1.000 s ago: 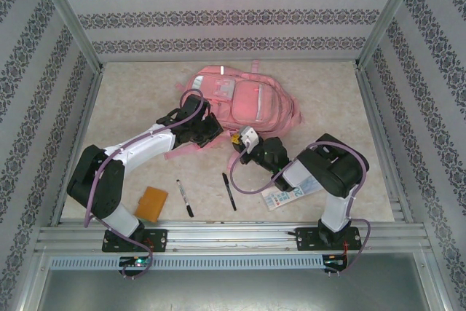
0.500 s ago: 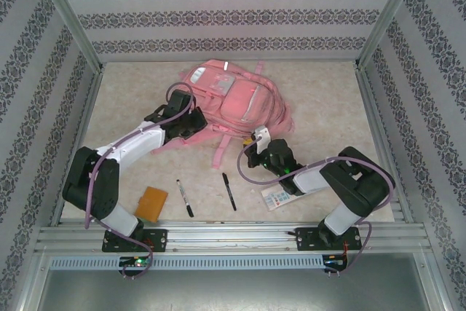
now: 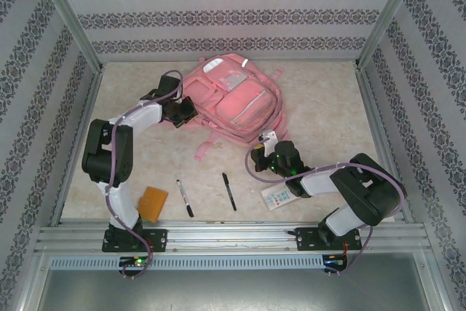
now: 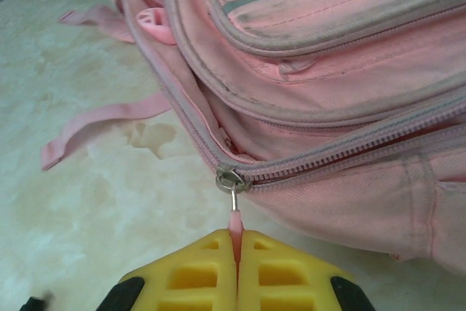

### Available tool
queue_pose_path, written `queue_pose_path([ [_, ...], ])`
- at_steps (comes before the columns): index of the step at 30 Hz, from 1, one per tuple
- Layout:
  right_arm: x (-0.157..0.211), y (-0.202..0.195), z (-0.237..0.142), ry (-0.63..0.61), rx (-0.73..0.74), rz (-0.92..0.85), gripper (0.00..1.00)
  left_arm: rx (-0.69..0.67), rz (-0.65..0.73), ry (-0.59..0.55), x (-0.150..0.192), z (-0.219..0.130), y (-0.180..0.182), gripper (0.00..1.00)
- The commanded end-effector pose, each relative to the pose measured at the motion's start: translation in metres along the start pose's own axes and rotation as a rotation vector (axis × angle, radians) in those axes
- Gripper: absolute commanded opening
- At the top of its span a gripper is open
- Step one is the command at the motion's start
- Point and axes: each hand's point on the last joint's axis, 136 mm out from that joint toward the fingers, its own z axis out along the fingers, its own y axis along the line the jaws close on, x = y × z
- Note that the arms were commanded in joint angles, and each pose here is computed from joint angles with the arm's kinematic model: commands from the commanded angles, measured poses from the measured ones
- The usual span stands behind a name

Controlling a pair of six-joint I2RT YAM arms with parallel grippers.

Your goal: Pack the student bag

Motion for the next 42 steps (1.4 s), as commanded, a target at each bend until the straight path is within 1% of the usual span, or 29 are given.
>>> queue_pose_path([
  [1,0.021,0.001,-0.003,0.077,-0.027,0.032,0.0,-0.025,0.004,-0.109,-0.053,-0.002,0.005,0.12],
  [3,0.018,0.006,0.0,0.077,-0.05,0.043,0.0,-0.013,0.003,-0.089,-0.054,-0.002,-0.002,0.36],
  [4,0.017,0.008,0.001,0.076,-0.06,0.048,0.0,-0.012,-0.003,-0.083,-0.052,-0.005,-0.003,0.42],
  [6,0.017,0.014,0.002,0.081,-0.085,0.049,0.0,-0.013,-0.022,-0.066,-0.04,-0.016,-0.003,0.49],
  [7,0.018,0.015,0.002,0.087,-0.091,0.047,0.0,-0.024,-0.038,-0.06,-0.033,-0.022,0.001,0.51],
  [8,0.007,0.02,0.007,0.065,-0.108,0.039,0.0,-0.031,-0.052,-0.054,-0.021,-0.029,0.004,0.52],
  [10,0.007,0.023,0.009,0.073,-0.128,0.036,0.0,-0.068,-0.067,-0.054,0.004,-0.04,0.012,0.54],
  [12,0.01,0.029,0.011,0.088,-0.159,0.037,0.0,-0.08,-0.027,-0.052,0.034,-0.048,0.003,0.57],
  [15,0.011,0.038,0.014,0.103,-0.213,0.05,0.0,-0.044,-0.028,-0.057,0.071,-0.044,-0.017,0.63],
  [18,0.012,0.042,0.017,0.118,-0.233,0.072,0.0,0.012,-0.051,-0.052,0.098,-0.026,-0.038,0.64],
  [22,0.024,0.036,0.02,0.157,-0.208,0.083,0.0,-0.01,-0.058,-0.081,0.118,-0.002,-0.048,0.65],
  [24,0.031,0.033,0.023,0.177,-0.198,0.085,0.0,-0.007,-0.08,-0.074,0.128,0.012,-0.051,0.65],
  [27,0.037,0.034,0.028,0.19,-0.216,0.096,0.0,-0.015,-0.1,-0.081,0.135,0.028,-0.052,0.66],
  [31,0.036,0.04,0.031,0.184,-0.242,0.108,0.0,-0.032,-0.103,-0.098,0.141,0.04,-0.054,0.66],
  [33,0.034,0.043,0.03,0.18,-0.253,0.101,0.0,-0.041,-0.104,-0.109,0.145,0.045,-0.054,0.64],
  [34,0.034,0.044,0.03,0.18,-0.257,0.098,0.0,-0.038,-0.109,-0.109,0.148,0.048,-0.054,0.62],
  [37,0.036,0.045,0.029,0.186,-0.264,0.091,0.0,-0.026,-0.117,-0.098,0.157,0.058,-0.057,0.51],
  [38,0.038,0.045,0.029,0.189,-0.261,0.091,0.0,-0.024,-0.115,-0.097,0.158,0.06,-0.059,0.45],
  [39,0.039,0.044,0.028,0.192,-0.26,0.09,0.0,-0.02,-0.113,-0.096,0.159,0.061,-0.06,0.35],
  [41,0.042,0.043,0.028,0.197,-0.252,0.088,0.0,-0.002,-0.112,-0.094,0.161,0.062,-0.064,0.12],
  [42,0.043,0.042,0.027,0.198,-0.244,0.085,0.0,0.008,-0.111,-0.093,0.161,0.061,-0.067,0.04],
])
